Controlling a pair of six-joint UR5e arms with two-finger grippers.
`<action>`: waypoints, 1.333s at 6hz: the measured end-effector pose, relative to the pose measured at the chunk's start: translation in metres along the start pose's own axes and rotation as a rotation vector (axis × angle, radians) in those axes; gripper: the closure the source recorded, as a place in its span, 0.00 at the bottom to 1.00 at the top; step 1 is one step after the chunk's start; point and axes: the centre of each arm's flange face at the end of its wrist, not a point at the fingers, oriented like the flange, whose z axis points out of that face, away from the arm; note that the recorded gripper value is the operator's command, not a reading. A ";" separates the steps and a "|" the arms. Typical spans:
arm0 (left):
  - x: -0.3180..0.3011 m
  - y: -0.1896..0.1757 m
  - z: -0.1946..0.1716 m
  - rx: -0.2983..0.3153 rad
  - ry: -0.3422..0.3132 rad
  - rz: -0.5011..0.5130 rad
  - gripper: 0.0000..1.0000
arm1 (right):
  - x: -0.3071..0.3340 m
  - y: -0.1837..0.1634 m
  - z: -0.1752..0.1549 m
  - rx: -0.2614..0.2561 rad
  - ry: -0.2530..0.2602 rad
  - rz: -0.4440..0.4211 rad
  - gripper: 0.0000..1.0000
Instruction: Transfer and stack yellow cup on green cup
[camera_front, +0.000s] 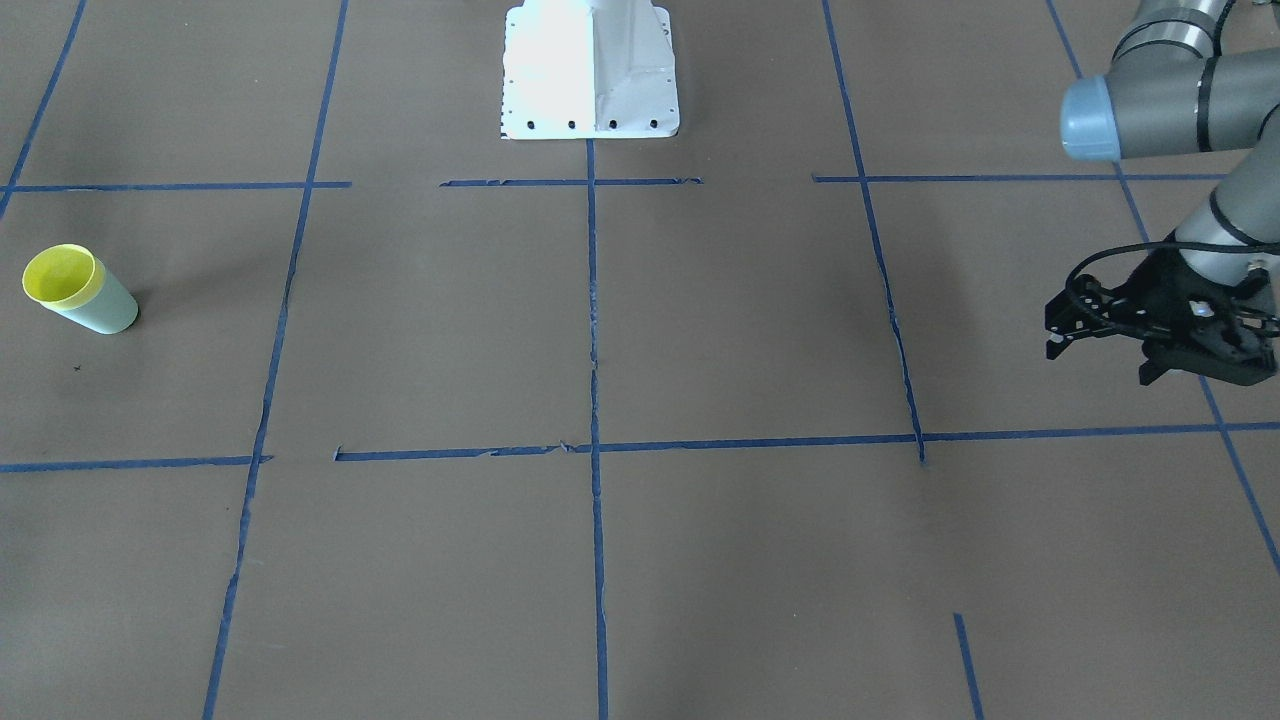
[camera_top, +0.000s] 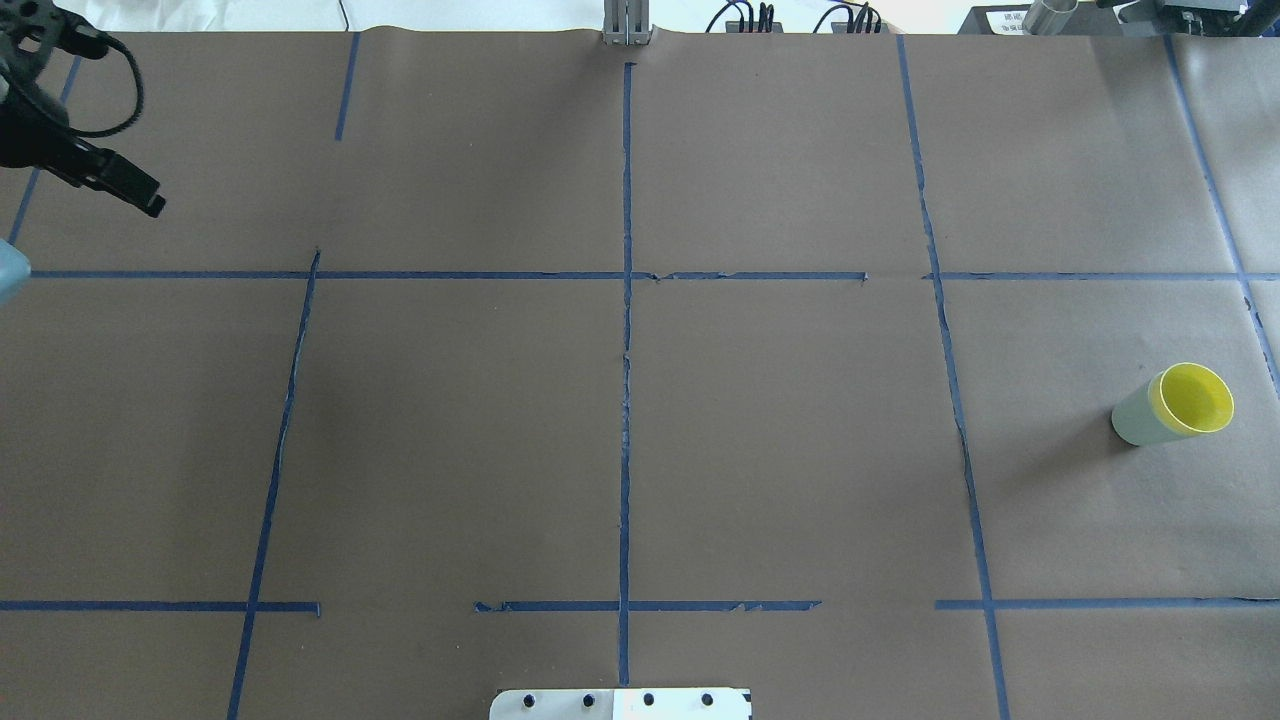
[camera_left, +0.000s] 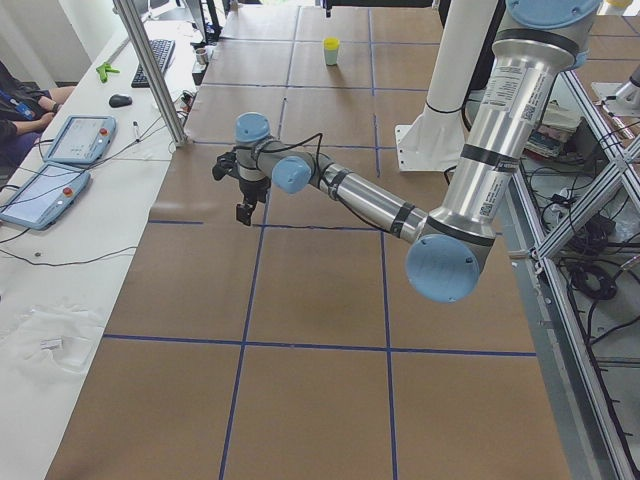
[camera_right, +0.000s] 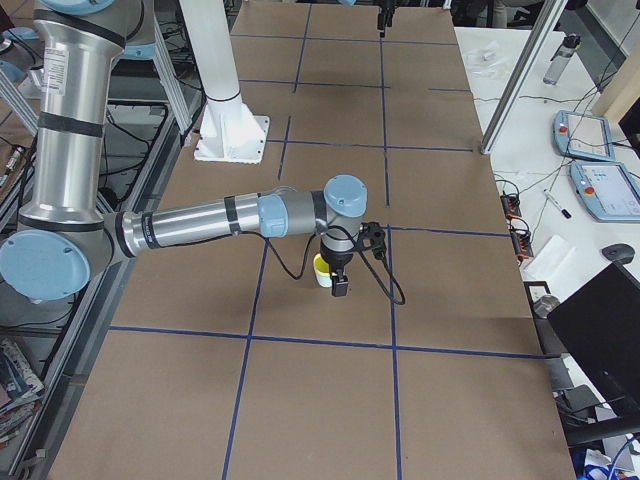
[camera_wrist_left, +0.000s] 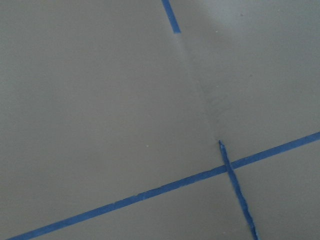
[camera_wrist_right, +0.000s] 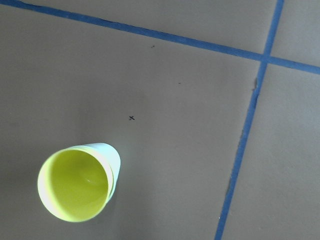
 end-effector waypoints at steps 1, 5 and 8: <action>-0.049 0.014 -0.021 -0.043 -0.013 0.007 0.00 | 0.018 0.016 -0.002 0.002 0.002 0.025 0.00; -0.213 0.187 -0.033 -0.115 0.034 -0.137 0.00 | 0.028 0.027 -0.001 0.001 -0.001 0.058 0.00; -0.236 0.235 -0.011 -0.161 0.044 -0.214 0.00 | 0.028 0.027 -0.001 0.001 -0.001 0.069 0.00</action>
